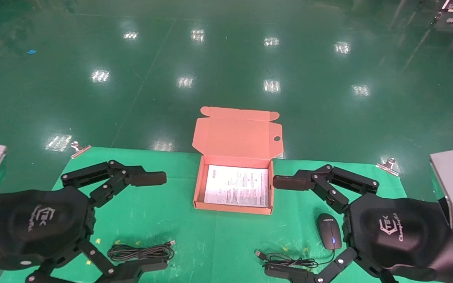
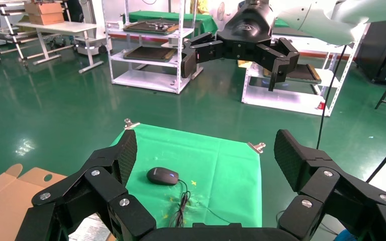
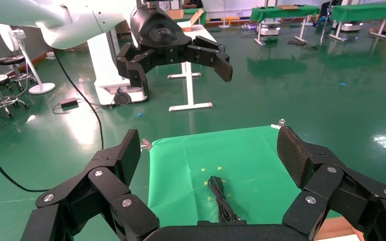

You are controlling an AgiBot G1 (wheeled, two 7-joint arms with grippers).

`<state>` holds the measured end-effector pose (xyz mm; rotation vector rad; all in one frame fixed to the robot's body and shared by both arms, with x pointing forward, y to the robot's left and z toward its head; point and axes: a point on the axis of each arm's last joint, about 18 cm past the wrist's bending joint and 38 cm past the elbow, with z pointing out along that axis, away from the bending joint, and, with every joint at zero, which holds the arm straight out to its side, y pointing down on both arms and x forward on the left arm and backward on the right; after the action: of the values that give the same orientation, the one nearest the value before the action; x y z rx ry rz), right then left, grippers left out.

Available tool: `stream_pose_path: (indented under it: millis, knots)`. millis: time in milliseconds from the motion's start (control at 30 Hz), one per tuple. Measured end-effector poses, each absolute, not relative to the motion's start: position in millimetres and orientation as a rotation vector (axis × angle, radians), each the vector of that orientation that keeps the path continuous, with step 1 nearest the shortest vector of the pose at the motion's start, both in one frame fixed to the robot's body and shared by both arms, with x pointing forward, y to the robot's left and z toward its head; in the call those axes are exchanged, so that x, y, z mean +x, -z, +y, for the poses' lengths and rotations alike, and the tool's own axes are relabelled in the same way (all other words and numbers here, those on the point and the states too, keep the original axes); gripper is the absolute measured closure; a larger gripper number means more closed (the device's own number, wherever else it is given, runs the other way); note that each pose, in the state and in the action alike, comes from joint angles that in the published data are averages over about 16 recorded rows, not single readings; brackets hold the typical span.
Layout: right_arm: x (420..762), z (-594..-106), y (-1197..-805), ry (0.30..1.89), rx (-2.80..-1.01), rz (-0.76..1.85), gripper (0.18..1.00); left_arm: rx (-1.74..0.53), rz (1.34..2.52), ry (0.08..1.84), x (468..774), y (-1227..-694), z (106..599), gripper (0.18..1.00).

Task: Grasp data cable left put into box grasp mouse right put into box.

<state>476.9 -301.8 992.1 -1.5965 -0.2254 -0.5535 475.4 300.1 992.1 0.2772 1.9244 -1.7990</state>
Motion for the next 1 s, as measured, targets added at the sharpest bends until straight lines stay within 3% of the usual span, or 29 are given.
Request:
stream_pose_path:
  millis: [1000]
  knots:
    - [477.4,-300.6,-991.2,0.564,-1.611,-0.235,0.178,0.276,1.941,1.780,477.0,-990.7,299.7,0.183]
